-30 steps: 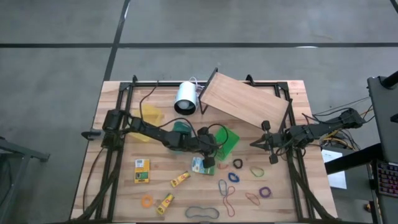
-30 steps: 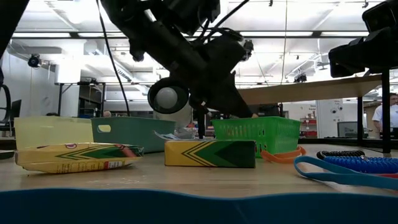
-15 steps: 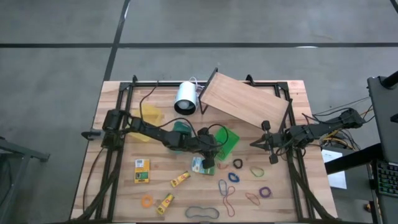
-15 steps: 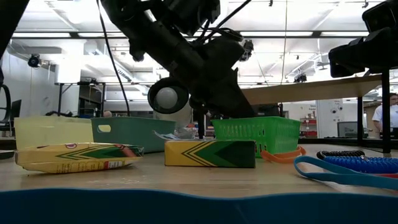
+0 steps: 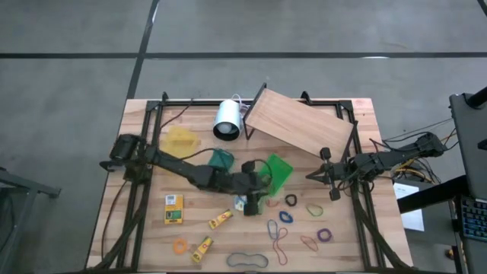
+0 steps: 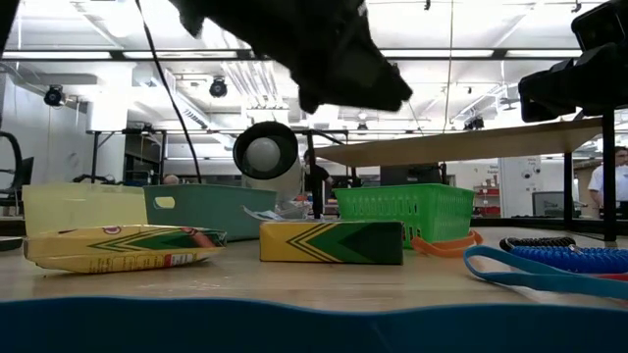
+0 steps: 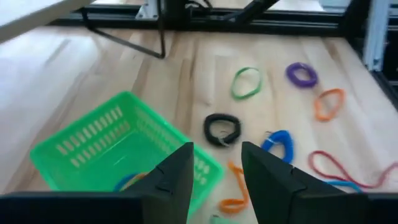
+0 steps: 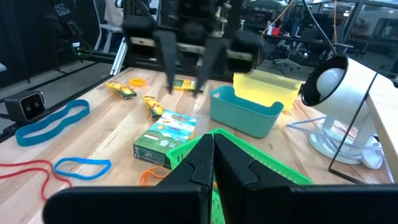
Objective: Pick & Place Office Desk Supplies
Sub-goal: Put the bottom left blue rubber band into the green bin
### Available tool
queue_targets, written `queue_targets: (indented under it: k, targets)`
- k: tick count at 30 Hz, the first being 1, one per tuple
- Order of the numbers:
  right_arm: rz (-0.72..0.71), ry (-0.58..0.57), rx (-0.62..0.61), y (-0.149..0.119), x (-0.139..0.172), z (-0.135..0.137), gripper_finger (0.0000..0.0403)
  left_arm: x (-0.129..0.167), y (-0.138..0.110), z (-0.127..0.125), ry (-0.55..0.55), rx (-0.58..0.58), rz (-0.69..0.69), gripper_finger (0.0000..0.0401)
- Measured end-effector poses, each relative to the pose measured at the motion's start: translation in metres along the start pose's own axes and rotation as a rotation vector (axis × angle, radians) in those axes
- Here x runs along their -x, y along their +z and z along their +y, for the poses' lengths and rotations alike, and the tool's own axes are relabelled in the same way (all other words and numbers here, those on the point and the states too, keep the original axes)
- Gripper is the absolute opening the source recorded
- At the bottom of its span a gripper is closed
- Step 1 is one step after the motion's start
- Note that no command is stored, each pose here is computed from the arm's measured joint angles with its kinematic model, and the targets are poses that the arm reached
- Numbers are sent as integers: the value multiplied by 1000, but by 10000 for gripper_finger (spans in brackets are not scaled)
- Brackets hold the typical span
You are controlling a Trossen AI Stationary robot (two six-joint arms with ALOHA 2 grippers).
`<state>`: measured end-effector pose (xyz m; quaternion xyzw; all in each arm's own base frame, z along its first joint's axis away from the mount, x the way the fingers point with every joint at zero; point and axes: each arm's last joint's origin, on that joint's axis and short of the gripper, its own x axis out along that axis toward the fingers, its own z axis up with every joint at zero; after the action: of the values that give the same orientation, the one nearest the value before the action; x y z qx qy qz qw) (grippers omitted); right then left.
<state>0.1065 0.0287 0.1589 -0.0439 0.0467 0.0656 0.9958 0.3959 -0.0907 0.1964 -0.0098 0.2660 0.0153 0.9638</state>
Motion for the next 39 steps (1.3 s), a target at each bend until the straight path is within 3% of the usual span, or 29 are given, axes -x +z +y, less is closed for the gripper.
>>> queue_targets:
  k: [4,8,20,29,39]
  targets:
    - [1,0,0,0,0,0,8,13,-6,-31,38,-55,9,136]
    - [0,0,0,0,0,0,8,27,-14,-63,-4,-76,26,136]
    - [-1,0,0,0,0,0,8,64,-50,-130,-164,70,194,136]
    - [-1,0,0,0,0,0,8,88,-69,-163,-230,157,260,136]
    - [-1,0,0,0,0,0,8,85,-85,-170,-145,198,250,136]
